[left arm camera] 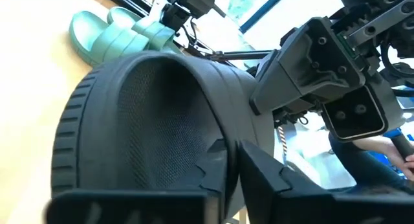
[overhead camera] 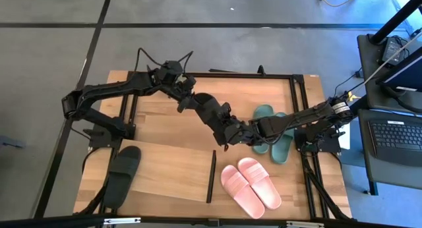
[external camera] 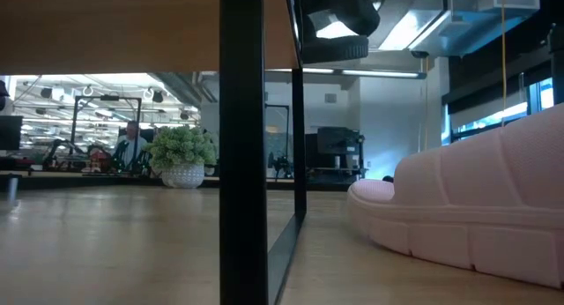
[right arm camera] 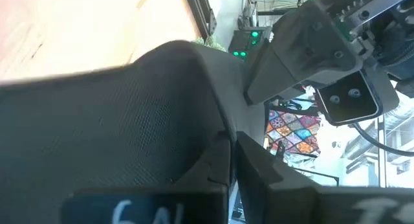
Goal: Pick and place slides into the shelf
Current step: Put the black slipper on the shelf
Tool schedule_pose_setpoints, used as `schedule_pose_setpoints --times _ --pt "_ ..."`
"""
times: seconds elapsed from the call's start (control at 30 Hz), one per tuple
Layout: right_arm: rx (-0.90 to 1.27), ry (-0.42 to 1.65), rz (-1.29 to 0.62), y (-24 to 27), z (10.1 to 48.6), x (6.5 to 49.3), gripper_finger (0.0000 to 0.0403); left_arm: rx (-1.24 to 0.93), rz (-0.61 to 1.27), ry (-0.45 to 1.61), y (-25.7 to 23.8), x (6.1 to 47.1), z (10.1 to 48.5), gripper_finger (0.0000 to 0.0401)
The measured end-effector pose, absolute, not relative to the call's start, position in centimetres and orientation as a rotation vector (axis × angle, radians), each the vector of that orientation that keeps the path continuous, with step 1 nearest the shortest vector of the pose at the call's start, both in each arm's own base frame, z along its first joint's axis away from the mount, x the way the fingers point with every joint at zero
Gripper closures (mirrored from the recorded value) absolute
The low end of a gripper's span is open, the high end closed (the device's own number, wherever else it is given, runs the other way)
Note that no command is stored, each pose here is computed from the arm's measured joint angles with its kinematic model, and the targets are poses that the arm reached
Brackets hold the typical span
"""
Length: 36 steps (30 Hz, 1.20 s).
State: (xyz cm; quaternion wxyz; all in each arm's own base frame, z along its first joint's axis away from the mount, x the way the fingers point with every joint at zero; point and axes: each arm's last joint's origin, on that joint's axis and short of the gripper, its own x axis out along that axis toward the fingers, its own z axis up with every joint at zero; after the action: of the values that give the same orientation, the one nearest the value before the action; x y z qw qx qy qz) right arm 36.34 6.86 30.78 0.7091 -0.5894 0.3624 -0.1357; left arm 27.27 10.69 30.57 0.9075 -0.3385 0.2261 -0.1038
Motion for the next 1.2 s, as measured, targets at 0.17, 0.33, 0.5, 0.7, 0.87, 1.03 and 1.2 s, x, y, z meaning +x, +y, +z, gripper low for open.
schedule_pose_setpoints --times 0.17,0.33,0.5,0.7,0.87,1.03,1.2 --pt "-1.307 0.801 -0.301 6.9 30.8 36.4 0.0390 -0.696 -0.236 0.467 10.6 27.3 30.6 0.0391" --pt "-1.276 0.794 -0.313 6.9 30.8 36.4 0.0382 -0.671 -0.236 0.462 10.7 27.3 30.6 0.0396" --pt "-1.239 0.797 -0.320 6.8 30.7 36.3 0.0347 -0.674 -0.219 0.454 11.2 27.1 30.6 0.0395" --pt "-1.220 0.794 -0.326 6.8 30.6 36.3 0.0310 -0.679 -0.204 0.449 11.7 26.8 30.6 0.0396" --pt "-1.199 0.791 -0.333 6.8 30.6 36.2 0.0262 -0.678 -0.201 0.449 11.7 26.8 30.6 0.0398" --pt "-1.233 0.840 -0.492 6.8 30.8 35.9 0.0199 -0.677 -0.194 0.441 12.1 26.5 30.7 0.0397" --pt "-1.141 0.782 -0.564 6.9 32.5 34.7 0.0166 -0.681 -0.210 0.435 12.8 26.0 31.7 0.0398"
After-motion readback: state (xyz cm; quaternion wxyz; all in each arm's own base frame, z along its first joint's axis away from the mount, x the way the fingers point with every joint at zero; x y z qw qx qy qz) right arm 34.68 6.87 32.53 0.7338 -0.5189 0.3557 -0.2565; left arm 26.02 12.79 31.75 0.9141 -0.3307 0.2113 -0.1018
